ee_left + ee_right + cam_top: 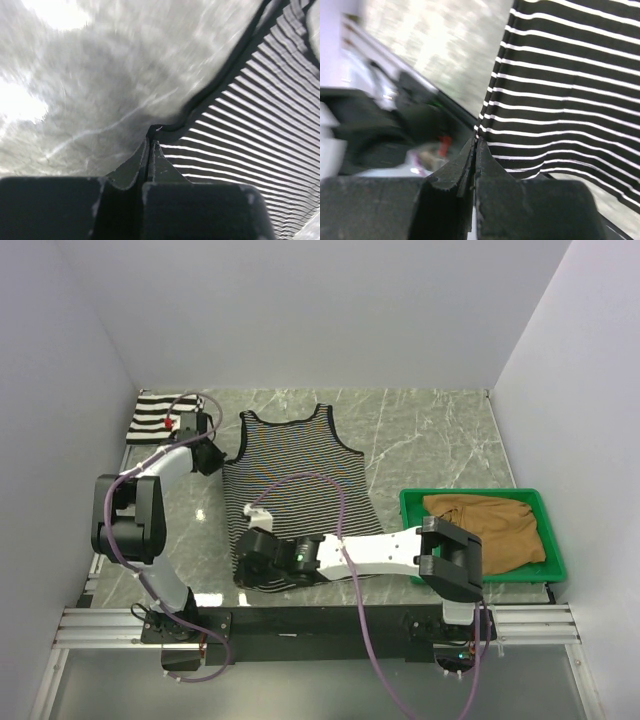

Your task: Fold and stack the tank tops

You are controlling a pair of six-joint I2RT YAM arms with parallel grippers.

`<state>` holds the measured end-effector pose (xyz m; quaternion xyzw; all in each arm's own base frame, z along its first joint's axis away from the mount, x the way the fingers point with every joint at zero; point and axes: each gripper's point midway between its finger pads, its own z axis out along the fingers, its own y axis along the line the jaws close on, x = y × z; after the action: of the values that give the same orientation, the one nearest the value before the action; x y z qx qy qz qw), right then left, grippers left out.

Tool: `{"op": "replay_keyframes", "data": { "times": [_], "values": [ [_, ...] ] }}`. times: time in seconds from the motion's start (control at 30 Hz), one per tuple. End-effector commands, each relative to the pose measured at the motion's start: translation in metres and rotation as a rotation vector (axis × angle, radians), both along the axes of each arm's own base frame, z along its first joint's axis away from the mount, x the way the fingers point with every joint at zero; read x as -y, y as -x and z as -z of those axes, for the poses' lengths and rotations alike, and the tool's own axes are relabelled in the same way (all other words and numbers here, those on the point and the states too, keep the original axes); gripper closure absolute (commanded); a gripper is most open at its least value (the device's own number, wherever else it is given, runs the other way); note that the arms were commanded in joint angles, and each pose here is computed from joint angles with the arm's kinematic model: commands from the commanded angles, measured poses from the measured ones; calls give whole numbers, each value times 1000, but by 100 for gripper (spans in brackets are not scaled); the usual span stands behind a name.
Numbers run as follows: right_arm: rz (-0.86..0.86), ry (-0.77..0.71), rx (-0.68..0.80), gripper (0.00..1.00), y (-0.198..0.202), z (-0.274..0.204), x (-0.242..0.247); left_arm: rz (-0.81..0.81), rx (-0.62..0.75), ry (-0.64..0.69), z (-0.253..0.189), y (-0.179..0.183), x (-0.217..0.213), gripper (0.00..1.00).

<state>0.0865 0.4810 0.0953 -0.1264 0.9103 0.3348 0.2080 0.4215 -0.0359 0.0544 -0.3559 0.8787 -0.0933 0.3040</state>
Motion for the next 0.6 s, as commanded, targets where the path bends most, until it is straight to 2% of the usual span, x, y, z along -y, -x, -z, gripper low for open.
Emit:
{"op": "replay_keyframes", "data": {
  "times": [0.0, 0.13, 0.27, 0.37, 0.4, 0.47, 0.5, 0.57],
  "values": [
    [-46, -107, -17, 100, 4, -35, -33, -38, 59, -77, -31, -19, -25, 100],
    [-71, -151, -33, 100, 4, -50, -56, -41, 63, -84, -43, -22, -32, 99],
    [-57, -210, -64, 100, -3, -57, -58, -21, 124, -68, -64, -29, -28, 99],
    [-16, -247, -74, 100, -14, -58, -44, 1, 146, -45, -74, -34, -18, 99],
    [6, -221, -86, 100, -18, -42, -30, 22, 146, -39, -74, -36, -8, 99],
    [33, -280, -91, 100, -23, -53, -23, 39, 151, -29, -75, -40, 5, 99],
    [52, -254, -96, 100, -24, -38, -10, 67, 152, -20, -75, -40, 19, 99],
    [84, -288, -96, 100, -28, -44, 1, 83, 154, -8, -73, -44, 34, 99]
  ]
}}
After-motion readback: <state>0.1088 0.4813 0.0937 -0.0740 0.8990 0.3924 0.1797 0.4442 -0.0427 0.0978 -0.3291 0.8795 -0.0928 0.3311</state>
